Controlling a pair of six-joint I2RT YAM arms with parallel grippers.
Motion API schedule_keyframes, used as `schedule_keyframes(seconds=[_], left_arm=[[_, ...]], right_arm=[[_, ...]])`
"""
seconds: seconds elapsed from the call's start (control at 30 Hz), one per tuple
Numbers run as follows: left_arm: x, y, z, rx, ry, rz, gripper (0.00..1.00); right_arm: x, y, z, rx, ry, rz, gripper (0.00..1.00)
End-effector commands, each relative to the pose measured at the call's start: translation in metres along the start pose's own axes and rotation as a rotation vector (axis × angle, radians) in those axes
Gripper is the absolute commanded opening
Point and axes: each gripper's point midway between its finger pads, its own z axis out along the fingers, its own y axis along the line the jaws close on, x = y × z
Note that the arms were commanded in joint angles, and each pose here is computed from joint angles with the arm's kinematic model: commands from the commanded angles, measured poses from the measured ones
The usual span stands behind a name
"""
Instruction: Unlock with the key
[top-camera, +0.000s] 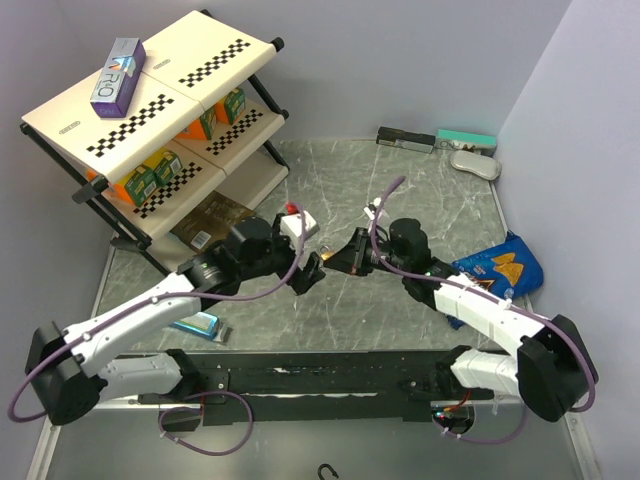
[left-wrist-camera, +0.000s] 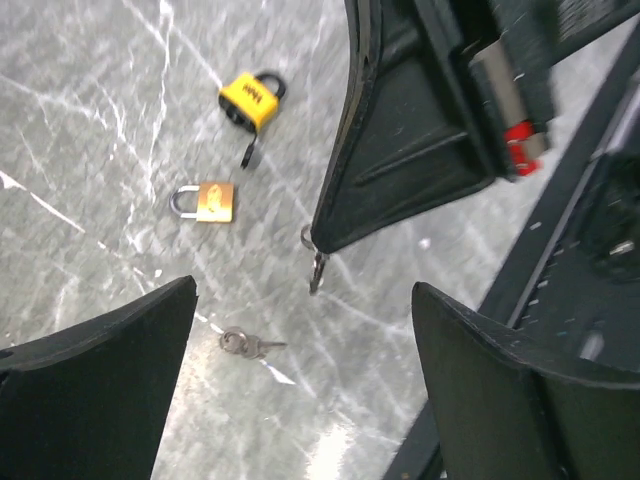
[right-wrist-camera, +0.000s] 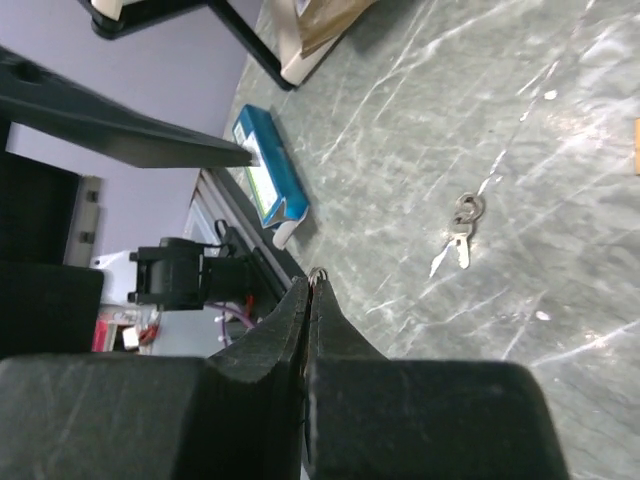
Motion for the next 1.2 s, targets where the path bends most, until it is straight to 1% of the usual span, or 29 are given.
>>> schedule_keyframes(seconds=[0.0,0.03,0.07,0.1,0.13,0.17,0.2,0.23,0.27,0.37,0.53,0.6,0.67,0.87,0.9,1.0,1.03,1.07,1.13,1.17], left_arm=[[-0.038,-0.009,-0.027,0.066,-0.153,-0.099,0.94],[-0.043,-0.005,-0.029,0.063,-0.180,-0.124,0.93],[-0.050,-0.004,-0.035,0.068,-0.210,-0.190,0.92],[-0.048,0.001,-0.037,0.076,-0.223,-0.241,0.91],[-0.059,0.002,-0.040,0.092,-0.278,-0.281,0.91],[-0.070,-0.001,-0.045,0.124,-0.330,-0.383,0.89],[-0.066,-0.002,-0.045,0.159,-0.342,-0.430,0.88],[-0.078,-0.005,-0.047,0.194,-0.399,-0.452,0.87],[-0.080,-0.008,-0.047,0.221,-0.407,-0.529,0.86],[-0.085,-0.012,-0.042,0.271,-0.426,-0.614,0.81],[-0.080,-0.014,-0.034,0.298,-0.408,-0.637,0.77],[-0.074,-0.015,-0.029,0.299,-0.375,-0.657,0.77],[-0.071,-0.015,-0.025,0.301,-0.346,-0.691,0.78],[-0.069,-0.016,-0.019,0.314,-0.328,-0.751,0.75],[-0.069,-0.013,-0.017,0.296,-0.327,-0.775,0.75],[-0.060,-0.007,-0.008,0.249,-0.270,-0.913,0.75],[-0.055,-0.005,-0.004,0.229,-0.244,-0.953,0.77],[-0.055,-0.004,-0.001,0.223,-0.225,-1.016,0.78],[-0.048,-0.004,0.006,0.220,-0.187,-1.075,0.79],[-0.049,-0.005,0.008,0.229,-0.176,-1.127,0.79]], right_arm=[[-0.030,0.028,-0.016,-0.113,-0.159,-0.072,0.00],[-0.035,0.033,-0.018,-0.137,-0.192,-0.096,0.00],[-0.035,0.032,-0.023,-0.147,-0.217,-0.110,0.00],[-0.035,0.034,-0.026,-0.156,-0.237,-0.134,0.00],[-0.041,0.039,-0.029,-0.178,-0.277,-0.164,0.00],[-0.039,0.039,-0.033,-0.188,-0.298,-0.179,0.00],[-0.040,0.039,-0.036,-0.195,-0.317,-0.202,0.00],[-0.038,0.038,-0.038,-0.202,-0.328,-0.214,0.00],[-0.042,0.046,-0.043,-0.231,-0.358,-0.248,0.00],[-0.043,0.054,-0.051,-0.272,-0.392,-0.288,0.00],[-0.043,0.052,-0.057,-0.256,-0.420,-0.300,0.00],[-0.044,0.054,-0.061,-0.257,-0.439,-0.319,0.00],[-0.043,0.050,-0.060,-0.242,-0.437,-0.326,0.00],[-0.040,0.048,-0.057,-0.243,-0.421,-0.350,0.00],[-0.040,0.050,-0.058,-0.250,-0.418,-0.365,0.00],[-0.042,0.047,-0.057,-0.230,-0.427,-0.434,0.00],[-0.043,0.046,-0.057,-0.221,-0.429,-0.454,0.00],[-0.042,0.042,-0.056,-0.198,-0.423,-0.494,0.00],[-0.045,0.042,-0.056,-0.176,-0.430,-0.548,0.00],[-0.043,0.038,-0.053,-0.147,-0.414,-0.599,0.00]])
